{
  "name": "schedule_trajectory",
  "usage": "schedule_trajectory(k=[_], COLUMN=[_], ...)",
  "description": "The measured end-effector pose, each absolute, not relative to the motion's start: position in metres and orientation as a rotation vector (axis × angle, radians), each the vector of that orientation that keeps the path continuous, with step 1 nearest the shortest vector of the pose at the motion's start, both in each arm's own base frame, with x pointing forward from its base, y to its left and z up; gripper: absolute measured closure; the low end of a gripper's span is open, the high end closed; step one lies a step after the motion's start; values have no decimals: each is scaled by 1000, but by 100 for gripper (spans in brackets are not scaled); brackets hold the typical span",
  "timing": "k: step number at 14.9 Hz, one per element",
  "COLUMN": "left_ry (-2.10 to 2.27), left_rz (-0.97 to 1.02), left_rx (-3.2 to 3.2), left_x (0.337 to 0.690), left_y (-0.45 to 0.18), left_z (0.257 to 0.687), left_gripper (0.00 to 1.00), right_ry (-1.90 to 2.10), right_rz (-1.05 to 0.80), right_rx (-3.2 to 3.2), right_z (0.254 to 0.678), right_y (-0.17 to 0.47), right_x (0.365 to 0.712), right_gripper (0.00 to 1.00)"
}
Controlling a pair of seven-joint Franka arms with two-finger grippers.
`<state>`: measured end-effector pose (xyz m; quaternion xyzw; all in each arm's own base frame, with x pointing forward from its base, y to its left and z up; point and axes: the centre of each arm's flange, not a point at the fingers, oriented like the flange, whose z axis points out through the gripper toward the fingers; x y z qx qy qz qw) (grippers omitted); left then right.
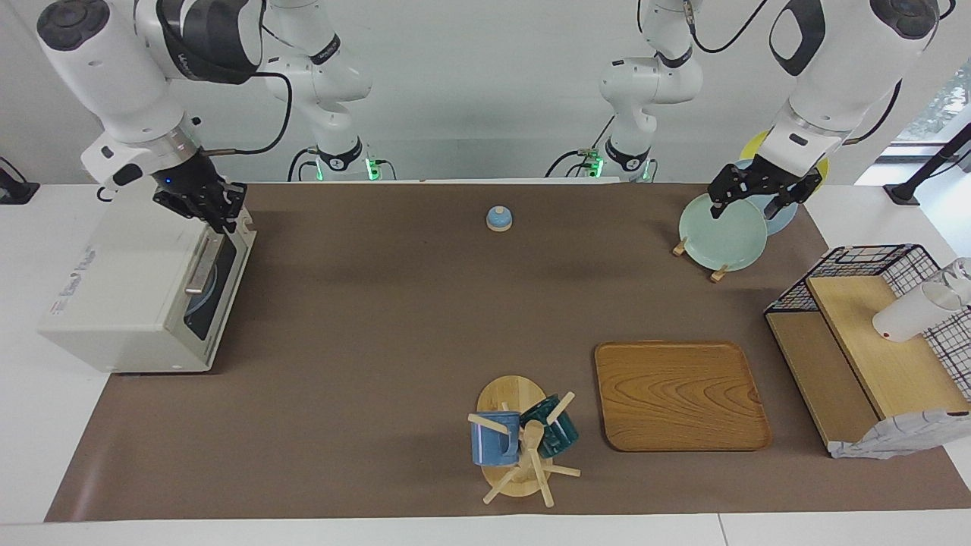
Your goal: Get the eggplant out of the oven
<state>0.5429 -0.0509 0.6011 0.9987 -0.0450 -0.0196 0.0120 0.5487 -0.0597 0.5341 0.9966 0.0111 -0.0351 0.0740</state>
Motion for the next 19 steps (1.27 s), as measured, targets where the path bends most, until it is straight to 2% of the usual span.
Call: schedule_trajectory(k=[7, 13, 19], left_ry=[-140, -140, -140], left_rz=[-61, -61, -61], left_rx=[3114, 3114, 3114], left_x=[543, 543, 543], left_y=[-51, -51, -51], left_z=[601, 601, 601], left_gripper=[0, 0, 0], right_ry=[47, 51, 75], right_rz=[-161, -184, -121], right_rx=[2923, 2915, 2950], right_z=[480, 469, 461], right_y=[-81, -84, -70], right_x=[538, 534, 528], right_gripper=[99, 99, 99])
